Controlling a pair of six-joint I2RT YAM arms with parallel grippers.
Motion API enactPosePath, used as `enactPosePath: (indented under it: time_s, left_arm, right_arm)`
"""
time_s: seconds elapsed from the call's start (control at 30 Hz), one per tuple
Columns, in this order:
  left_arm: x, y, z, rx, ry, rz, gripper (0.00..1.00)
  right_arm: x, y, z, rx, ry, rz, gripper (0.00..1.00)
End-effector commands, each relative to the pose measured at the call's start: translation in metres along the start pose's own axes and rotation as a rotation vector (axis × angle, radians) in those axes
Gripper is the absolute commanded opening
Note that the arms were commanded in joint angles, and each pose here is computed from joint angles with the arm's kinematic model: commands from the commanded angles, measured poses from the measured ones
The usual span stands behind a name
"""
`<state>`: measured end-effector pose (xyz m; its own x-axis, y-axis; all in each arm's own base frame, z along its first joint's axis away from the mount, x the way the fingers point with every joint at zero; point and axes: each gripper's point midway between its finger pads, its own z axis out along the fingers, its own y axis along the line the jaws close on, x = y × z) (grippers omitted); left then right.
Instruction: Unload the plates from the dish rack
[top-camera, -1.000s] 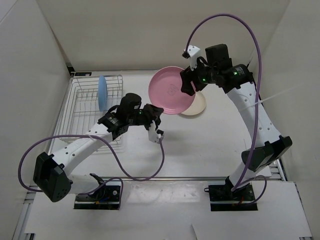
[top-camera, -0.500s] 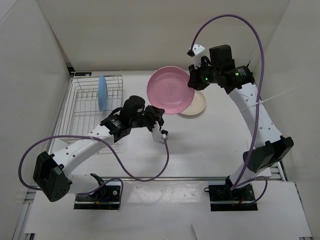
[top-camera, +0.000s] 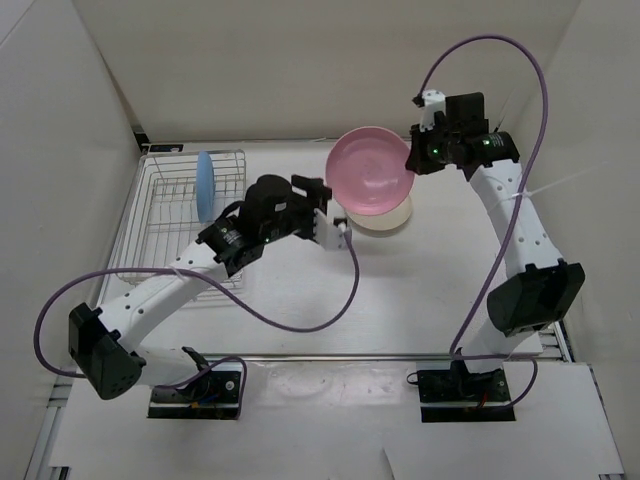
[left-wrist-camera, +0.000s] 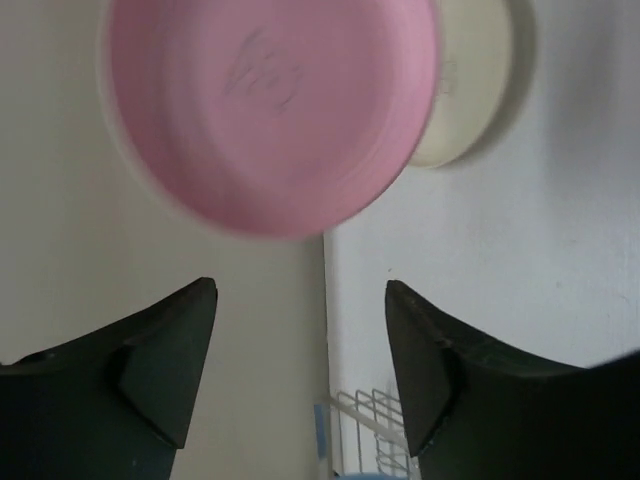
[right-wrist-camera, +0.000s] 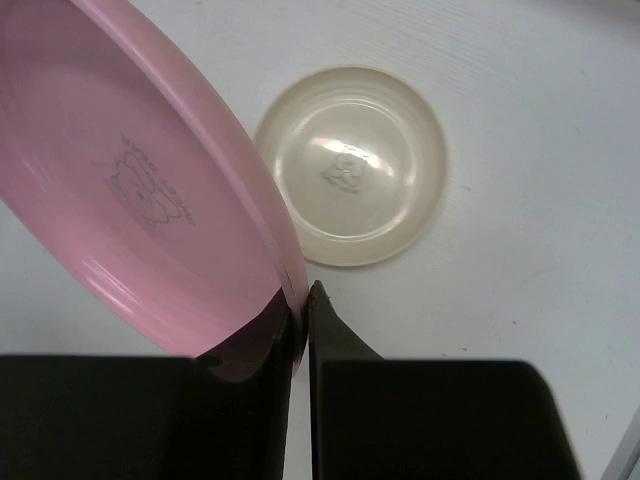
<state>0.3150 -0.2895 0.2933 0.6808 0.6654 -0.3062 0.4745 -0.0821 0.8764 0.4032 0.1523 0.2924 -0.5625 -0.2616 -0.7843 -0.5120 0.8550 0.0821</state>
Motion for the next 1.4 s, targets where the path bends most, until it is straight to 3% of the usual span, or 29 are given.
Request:
enactPosePath:
  time_s: [0.0, 0.07, 0.13, 0.2, 0.3, 0.4, 0.5, 0.63, 0.7, 0.87, 1.37]
  left_arm:
    - [0.006, 0.079, -0.035, -0.242, 0.121, -0.250, 0.81]
    - [0.021, 0.102, -0.052, -0.305, 0.200, -0.346, 0.87]
    - [0.047, 0.133, -0.074, -0.398, 0.301, -0.529, 0.96]
    - [0.097, 0.143, -0.090, -0.478, 0.463, -0.729, 1.00]
    - [0.136, 0.165, -0.150, -0.580, 0.565, -0.987, 1.00]
    - [0.153, 0.130, -0.165, -0.490, 0.612, -1.162, 1.00]
    - [0.169, 0.108, -0.199, -0.511, 0.547, -1.362, 1.00]
    - [0.192, 0.069, -0.211, -0.491, 0.498, -1.535, 1.00]
    - [0.187, 0.068, -0.218, -0.499, 0.431, -1.565, 1.00]
    - [0.186, 0.061, -0.230, -0.567, 0.392, -1.578, 1.00]
    - [0.139, 0.069, -0.254, -0.593, 0.325, -1.576, 1.00]
  right_arm:
    - [-0.001, -0.044, 0.020, 0.066, -0.028, 0.169, 0.00]
    - [0.005, -0.068, 0.033, 0.073, -0.012, 0.241, 0.00]
    - [0.014, -0.086, 0.048, 0.079, 0.016, 0.297, 0.00]
    - [0.019, -0.093, 0.057, 0.073, 0.031, 0.321, 0.00]
    - [0.032, -0.101, 0.079, 0.055, 0.072, 0.347, 0.00]
    - [0.035, -0.108, 0.090, 0.014, 0.079, 0.408, 0.00]
    - [0.043, -0.112, 0.101, 0.012, 0.103, 0.419, 0.00]
    - [0.050, -0.113, 0.112, 0.024, 0.127, 0.410, 0.00]
    - [0.058, -0.117, 0.119, 0.034, 0.148, 0.408, 0.00]
    - [0.074, -0.120, 0.134, 0.030, 0.178, 0.412, 0.00]
    - [0.095, -0.126, 0.170, 0.040, 0.237, 0.408, 0.00]
